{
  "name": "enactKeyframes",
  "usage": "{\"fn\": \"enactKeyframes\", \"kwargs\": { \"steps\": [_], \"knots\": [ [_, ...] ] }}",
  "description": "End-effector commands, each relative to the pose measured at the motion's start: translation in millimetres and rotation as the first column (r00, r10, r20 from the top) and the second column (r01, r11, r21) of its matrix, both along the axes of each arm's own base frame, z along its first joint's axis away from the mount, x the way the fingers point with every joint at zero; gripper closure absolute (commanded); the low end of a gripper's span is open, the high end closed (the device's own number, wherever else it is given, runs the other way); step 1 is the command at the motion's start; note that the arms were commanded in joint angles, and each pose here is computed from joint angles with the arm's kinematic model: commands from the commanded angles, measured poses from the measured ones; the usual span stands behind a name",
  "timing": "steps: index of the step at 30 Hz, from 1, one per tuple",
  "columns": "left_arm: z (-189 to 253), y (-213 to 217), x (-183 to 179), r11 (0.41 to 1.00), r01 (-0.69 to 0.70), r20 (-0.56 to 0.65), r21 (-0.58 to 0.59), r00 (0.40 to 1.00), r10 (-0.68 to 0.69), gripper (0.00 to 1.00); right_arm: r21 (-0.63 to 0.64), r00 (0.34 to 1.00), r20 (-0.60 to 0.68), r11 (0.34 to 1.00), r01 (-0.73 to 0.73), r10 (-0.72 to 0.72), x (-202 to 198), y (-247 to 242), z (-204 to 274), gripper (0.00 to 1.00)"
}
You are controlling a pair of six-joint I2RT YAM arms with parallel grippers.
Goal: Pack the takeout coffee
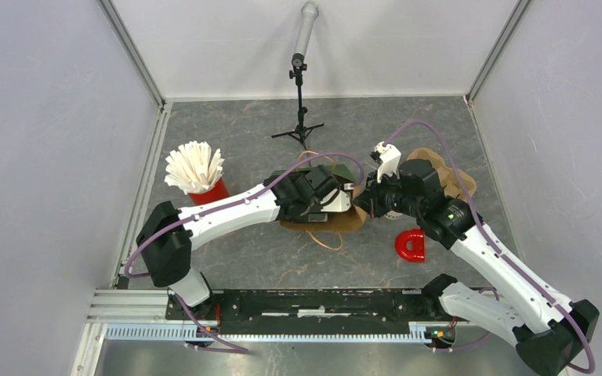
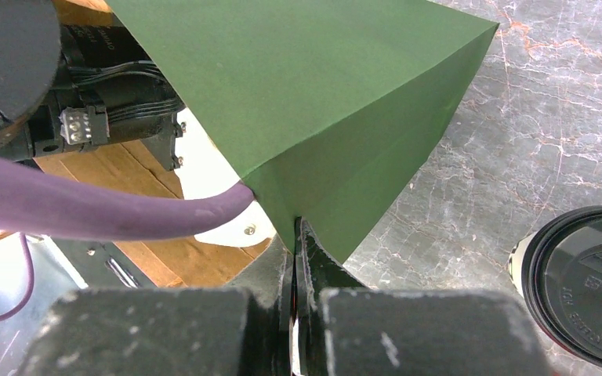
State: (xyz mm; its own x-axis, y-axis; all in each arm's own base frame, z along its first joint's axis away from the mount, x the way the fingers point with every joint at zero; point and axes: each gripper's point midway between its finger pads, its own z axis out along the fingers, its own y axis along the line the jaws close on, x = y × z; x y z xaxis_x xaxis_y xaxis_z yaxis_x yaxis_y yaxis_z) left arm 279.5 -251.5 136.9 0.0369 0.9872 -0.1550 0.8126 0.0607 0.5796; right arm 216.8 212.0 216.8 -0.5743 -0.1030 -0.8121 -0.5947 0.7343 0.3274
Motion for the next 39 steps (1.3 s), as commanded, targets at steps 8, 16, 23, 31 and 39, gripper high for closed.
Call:
{"fn": "enactKeyframes", "kwargs": {
  "steps": [8, 16, 23, 31, 39],
  "knots": [
    [18.1, -3.0, -9.4, 0.995, -0.047, -0.033, -0.084, 0.998, 0.045, 0.15, 0.004, 0.999, -0.021, 0.999, -0.039, 0.039, -4.7, 5.8, -2.3, 1.00],
    [19.6, -4.9, -15.4, 0.996, -0.040, -0.047, -0.084, 0.998, 0.036, 0.21, 0.003, 0.999, -0.024, 0.999, -0.036, 0.036, -4.5, 5.3, -4.2, 1.00],
    [20.1, -4.4, -20.9, 0.995, -0.037, -0.059, -0.091, 0.998, 0.031, 0.21, 0.002, 0.999, -0.020, 0.999, -0.042, 0.042, -3.1, 7.0, -2.9, 1.00],
    [22.8, -6.1, -26.9, 0.993, -0.034, -0.077, -0.110, 0.997, 0.026, 0.27, 0.003, 0.999, -0.019, 0.999, -0.045, 0.045, -2.3, 8.1, -3.2, 1.00],
    [20.9, -8.1, -30.7, 0.994, -0.027, -0.087, -0.106, 0.996, 0.018, 0.37, 0.005, 0.999, -0.020, 0.999, -0.044, 0.044, -1.8, 8.4, -3.2, 1.00]
  ]
}}
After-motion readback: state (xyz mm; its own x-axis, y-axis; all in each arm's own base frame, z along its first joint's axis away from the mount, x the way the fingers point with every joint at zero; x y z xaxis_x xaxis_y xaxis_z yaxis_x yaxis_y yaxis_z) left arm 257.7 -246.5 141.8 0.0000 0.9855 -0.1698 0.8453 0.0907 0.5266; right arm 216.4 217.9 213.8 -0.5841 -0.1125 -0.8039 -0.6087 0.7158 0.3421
